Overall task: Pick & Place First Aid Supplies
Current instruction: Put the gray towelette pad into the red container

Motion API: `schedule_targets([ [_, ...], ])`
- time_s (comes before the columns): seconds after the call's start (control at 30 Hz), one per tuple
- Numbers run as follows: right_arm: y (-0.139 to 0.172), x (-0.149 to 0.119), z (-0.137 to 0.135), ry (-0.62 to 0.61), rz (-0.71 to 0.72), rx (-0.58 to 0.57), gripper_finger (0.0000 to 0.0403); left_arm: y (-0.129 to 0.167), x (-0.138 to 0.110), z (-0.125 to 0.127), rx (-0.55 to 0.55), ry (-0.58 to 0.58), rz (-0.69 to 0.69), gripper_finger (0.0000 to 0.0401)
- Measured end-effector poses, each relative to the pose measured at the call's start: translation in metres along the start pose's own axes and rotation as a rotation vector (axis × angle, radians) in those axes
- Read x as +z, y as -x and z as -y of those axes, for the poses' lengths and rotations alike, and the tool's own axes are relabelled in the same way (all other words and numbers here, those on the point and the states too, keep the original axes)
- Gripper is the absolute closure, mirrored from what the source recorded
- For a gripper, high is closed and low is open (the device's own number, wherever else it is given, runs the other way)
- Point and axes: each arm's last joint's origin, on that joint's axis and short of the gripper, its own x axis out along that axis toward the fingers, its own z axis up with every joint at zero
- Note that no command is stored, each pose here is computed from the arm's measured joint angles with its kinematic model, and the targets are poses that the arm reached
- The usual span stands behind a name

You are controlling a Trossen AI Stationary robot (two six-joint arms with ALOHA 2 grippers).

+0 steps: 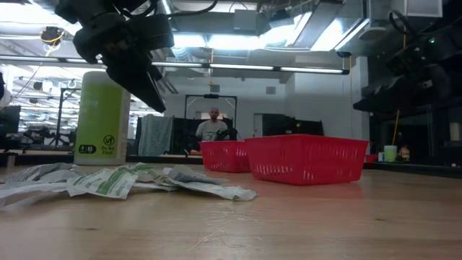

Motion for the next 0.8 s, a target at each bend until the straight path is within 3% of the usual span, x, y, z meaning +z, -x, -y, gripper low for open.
schedule_targets([
  [0.8,-0.0051,0.0024,-0.0094,0.028,0.010,0.096,0.0276,-0.0001,0.0003,-0.0004,0.001,0.001,0.002,0.0370],
])
